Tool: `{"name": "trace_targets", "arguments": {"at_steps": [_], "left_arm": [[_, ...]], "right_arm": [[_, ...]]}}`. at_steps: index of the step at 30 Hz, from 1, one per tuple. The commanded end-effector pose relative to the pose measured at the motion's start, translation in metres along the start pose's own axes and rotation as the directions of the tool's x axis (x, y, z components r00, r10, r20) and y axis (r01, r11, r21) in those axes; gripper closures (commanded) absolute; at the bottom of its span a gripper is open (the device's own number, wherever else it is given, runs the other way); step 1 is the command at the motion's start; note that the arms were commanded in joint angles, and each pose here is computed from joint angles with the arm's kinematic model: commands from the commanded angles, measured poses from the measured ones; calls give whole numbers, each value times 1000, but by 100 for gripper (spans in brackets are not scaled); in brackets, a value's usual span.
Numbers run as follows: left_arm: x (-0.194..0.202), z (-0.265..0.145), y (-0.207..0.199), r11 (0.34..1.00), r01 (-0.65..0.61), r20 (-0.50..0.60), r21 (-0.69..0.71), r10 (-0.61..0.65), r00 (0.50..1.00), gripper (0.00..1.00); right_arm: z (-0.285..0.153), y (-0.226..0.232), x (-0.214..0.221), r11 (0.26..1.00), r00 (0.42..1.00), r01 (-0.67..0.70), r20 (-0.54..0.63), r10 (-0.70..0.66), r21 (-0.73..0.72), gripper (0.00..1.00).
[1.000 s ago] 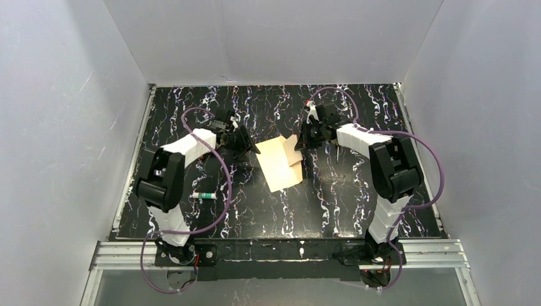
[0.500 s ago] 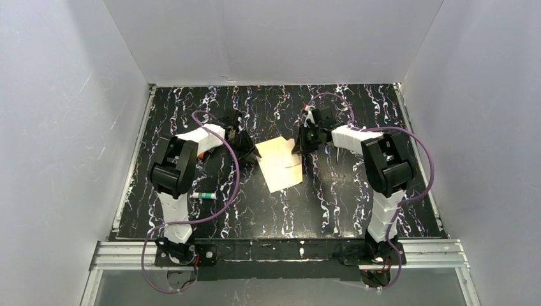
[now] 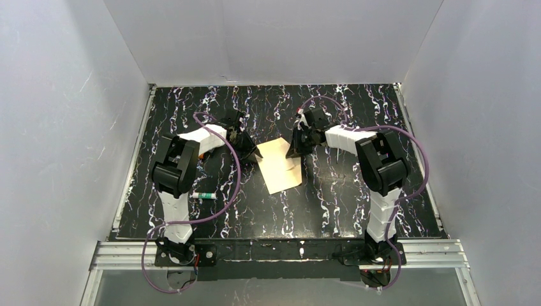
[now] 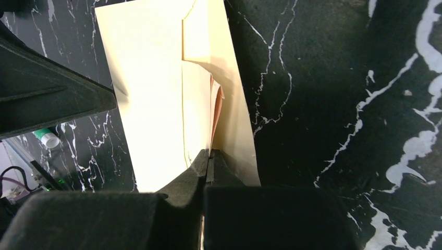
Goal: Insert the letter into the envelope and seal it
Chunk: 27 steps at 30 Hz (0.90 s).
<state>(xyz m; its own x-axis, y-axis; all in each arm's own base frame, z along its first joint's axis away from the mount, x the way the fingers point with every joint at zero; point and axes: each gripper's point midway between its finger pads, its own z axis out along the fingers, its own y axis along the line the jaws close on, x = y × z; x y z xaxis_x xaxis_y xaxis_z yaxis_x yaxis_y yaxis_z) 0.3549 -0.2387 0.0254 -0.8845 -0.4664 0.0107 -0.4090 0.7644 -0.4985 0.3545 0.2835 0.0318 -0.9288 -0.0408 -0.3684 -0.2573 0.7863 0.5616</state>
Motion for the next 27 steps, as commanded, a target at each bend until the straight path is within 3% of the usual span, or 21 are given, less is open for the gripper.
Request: {"name": "trace_targets", "arguments": {"at_steps": [1,3,7,13,17,22,27], "left_arm": [[2,7,-1,1000,-19,-19,-5,19,1000,70],[3,7,-2,1000,-23,-22,-3,23,999,69],[-2,-1,2,999,-47,23,-23,48,999,66],[-4,-5,4,996,-78,35,-42,80,996,63],[-4,-3,3,996,-76,27,-37,77,997,63],[0,2,-5,996,-84,-11,7,84,996,68],[3,11,-4,998,-62,-46,14,63,997,77]], "right_arm": [[3,16,-4,998,999,34,-32,-35,-54,99],[5,22,-2,996,997,58,-51,-61,-61,95],[-10,28,-20,999,999,45,2,-45,-13,67],[-20,16,-28,998,999,-21,36,19,57,53],[-16,12,-30,997,999,-34,40,31,63,58],[-9,15,-31,998,998,-46,34,44,37,82],[1,24,-22,998,998,-57,5,57,-1,86]]}}
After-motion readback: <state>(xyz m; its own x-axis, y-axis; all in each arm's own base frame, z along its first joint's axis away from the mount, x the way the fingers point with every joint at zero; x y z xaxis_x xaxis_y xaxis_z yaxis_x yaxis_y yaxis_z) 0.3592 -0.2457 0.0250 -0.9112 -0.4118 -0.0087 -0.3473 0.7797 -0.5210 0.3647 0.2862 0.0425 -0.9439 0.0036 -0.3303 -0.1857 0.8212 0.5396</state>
